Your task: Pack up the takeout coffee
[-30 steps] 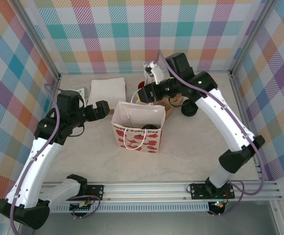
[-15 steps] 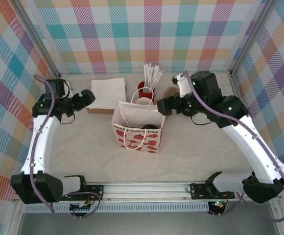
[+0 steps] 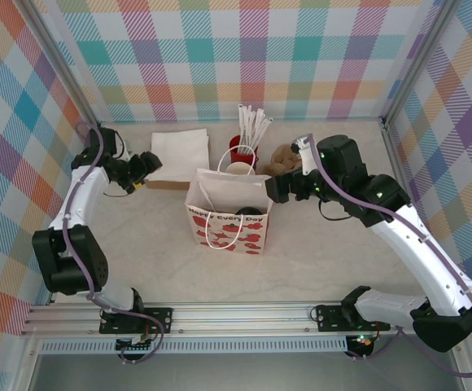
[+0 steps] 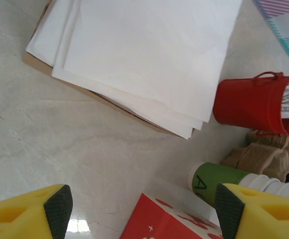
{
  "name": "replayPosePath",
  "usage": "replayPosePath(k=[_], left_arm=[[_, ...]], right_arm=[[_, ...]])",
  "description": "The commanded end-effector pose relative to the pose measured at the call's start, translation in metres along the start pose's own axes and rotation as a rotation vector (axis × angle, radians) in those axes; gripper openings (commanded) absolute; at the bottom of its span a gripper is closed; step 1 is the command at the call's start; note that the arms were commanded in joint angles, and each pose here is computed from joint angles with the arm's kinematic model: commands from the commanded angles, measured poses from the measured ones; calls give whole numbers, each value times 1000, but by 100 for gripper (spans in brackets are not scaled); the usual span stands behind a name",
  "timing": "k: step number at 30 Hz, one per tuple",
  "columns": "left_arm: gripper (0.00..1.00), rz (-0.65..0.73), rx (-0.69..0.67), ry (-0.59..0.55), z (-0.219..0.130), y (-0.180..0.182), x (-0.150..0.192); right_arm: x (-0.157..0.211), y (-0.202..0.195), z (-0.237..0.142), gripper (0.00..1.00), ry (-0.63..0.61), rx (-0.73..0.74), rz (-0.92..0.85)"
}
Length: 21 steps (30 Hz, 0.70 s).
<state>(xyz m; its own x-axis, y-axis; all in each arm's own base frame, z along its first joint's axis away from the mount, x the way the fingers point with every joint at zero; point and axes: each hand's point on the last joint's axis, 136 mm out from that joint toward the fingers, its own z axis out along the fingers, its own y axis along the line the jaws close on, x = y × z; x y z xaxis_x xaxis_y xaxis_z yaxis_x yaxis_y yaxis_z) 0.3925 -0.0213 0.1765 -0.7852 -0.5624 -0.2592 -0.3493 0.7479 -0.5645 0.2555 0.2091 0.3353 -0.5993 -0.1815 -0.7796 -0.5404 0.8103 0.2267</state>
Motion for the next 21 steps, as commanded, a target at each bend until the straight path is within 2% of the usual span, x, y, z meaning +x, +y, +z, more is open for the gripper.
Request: replayPosePath(k=[1, 13, 21], left_arm=[[75, -43, -26, -27, 9, 1, -16], [65, -94, -121, 29, 66, 14, -35], [62, -100, -165, 27, 78, 23, -44]], right_arm=[[-8, -2, 4, 100, -32, 5, 25], [-1, -6, 16, 100, -11, 15, 36], [2, -8, 22, 100, 4, 26, 42]])
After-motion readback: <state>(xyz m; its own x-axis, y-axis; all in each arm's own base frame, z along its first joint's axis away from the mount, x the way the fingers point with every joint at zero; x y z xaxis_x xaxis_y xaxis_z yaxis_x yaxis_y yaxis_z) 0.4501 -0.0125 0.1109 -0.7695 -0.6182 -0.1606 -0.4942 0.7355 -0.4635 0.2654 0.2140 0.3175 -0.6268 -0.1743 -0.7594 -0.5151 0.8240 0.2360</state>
